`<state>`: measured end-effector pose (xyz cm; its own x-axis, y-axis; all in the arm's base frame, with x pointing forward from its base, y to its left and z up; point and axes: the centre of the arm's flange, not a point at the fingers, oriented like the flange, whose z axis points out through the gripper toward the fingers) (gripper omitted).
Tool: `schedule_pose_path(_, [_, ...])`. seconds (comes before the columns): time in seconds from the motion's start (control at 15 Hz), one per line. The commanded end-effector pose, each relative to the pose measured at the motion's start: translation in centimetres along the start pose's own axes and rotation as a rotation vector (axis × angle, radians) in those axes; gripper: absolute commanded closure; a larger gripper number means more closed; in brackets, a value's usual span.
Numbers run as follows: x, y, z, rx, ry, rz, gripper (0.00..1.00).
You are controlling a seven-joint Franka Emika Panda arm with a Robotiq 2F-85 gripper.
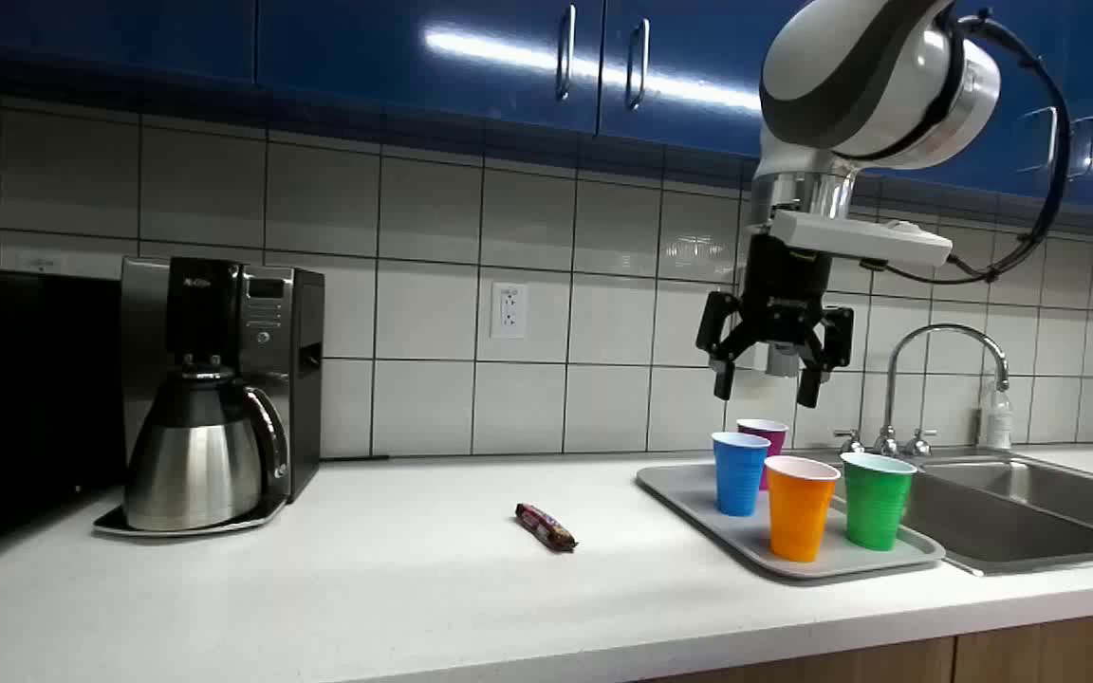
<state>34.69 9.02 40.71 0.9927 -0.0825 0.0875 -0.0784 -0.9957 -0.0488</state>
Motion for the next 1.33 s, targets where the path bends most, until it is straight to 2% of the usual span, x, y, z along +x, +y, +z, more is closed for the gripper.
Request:
schedule_pose_path(0.0, [0.01, 0.0, 0.06, 0.0, -0.002, 0.0, 0.0])
schedule_pose_path(0.8, [0.01, 0.0, 0.06, 0.0, -0.002, 0.0, 0.0])
schedule_pose_path(1.27, [0.84, 0.42, 0.5, -0.037, 0.11, 0.034, 0.0])
